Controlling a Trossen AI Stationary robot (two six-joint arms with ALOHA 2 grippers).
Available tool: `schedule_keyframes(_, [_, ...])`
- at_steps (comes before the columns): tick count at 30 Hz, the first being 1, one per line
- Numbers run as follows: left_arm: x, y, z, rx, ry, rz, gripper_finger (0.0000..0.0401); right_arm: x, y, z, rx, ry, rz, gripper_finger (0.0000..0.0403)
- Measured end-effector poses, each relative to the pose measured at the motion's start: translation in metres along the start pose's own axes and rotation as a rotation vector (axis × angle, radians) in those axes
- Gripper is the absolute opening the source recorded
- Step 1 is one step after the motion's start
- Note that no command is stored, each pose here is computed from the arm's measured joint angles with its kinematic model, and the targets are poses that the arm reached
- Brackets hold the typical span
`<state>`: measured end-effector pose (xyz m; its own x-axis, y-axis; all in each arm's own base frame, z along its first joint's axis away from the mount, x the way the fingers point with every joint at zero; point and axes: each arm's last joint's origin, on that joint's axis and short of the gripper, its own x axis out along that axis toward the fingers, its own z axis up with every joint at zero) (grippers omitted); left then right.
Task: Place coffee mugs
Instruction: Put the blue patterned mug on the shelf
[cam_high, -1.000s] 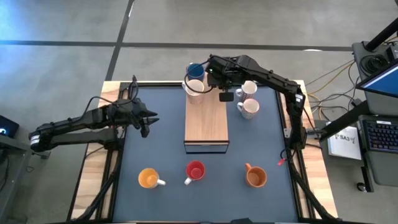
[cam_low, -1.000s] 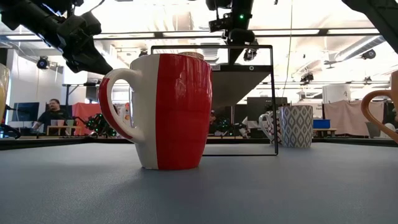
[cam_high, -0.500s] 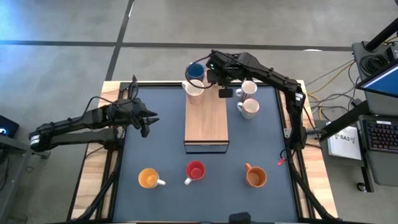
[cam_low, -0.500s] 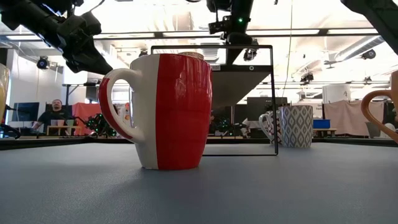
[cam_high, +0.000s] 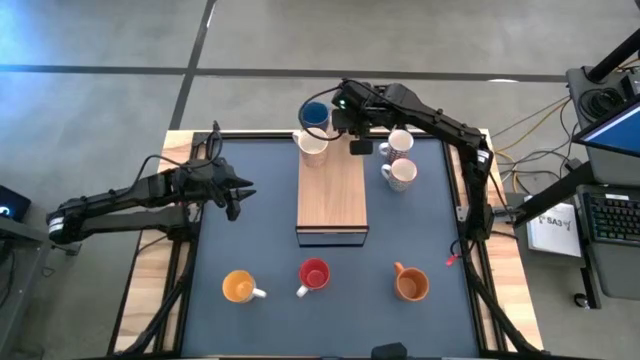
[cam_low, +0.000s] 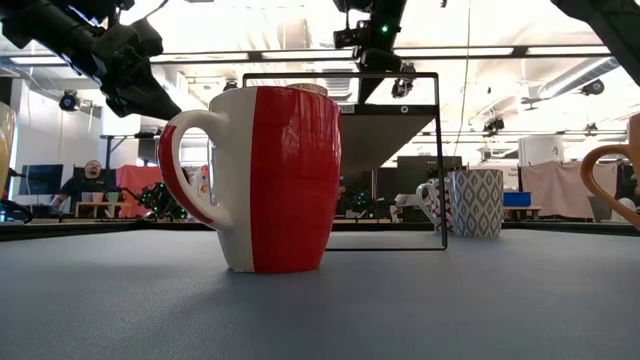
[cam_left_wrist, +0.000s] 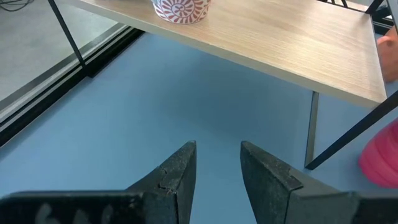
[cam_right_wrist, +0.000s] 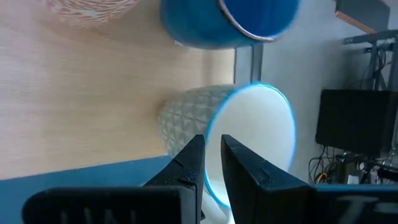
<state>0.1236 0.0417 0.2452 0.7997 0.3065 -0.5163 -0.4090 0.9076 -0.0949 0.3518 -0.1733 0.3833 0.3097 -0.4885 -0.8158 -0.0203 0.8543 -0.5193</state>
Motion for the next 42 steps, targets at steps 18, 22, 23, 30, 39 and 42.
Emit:
schedule_keyframes(18, [0.000, 0.000, 0.000, 0.017, 0.000, 0.000, 0.0107, -0.027, 0.009, -0.025, 0.274, 0.143, 0.086, 0.0043])
schedule_keyframes(22, [0.000, 0.000, 0.000, 0.019, 0.000, 0.000, 0.0107, -0.013, 0.010, -0.022, 0.267, 0.167, 0.096, 0.0043])
schedule_keyframes(23, [0.000, 0.000, 0.000, 0.019, 0.000, 0.000, 0.0107, -0.009, 0.010, -0.021, 0.266, 0.171, 0.097, 0.0043])
schedule_keyframes(30, [0.000, 0.000, 0.000, 0.024, 0.000, 0.000, 0.0107, 0.009, 0.003, -0.020, 0.254, 0.194, 0.063, 0.0043])
schedule_keyframes(39, [0.000, 0.000, 0.000, 0.024, 0.001, 0.000, 0.0107, 0.018, -0.009, -0.018, 0.258, 0.134, 0.022, 0.0043])
schedule_keyframes(42, [0.000, 0.000, 0.000, 0.024, 0.001, 0.000, 0.0107, 0.018, -0.010, -0.017, 0.245, 0.116, 0.013, 0.0043])
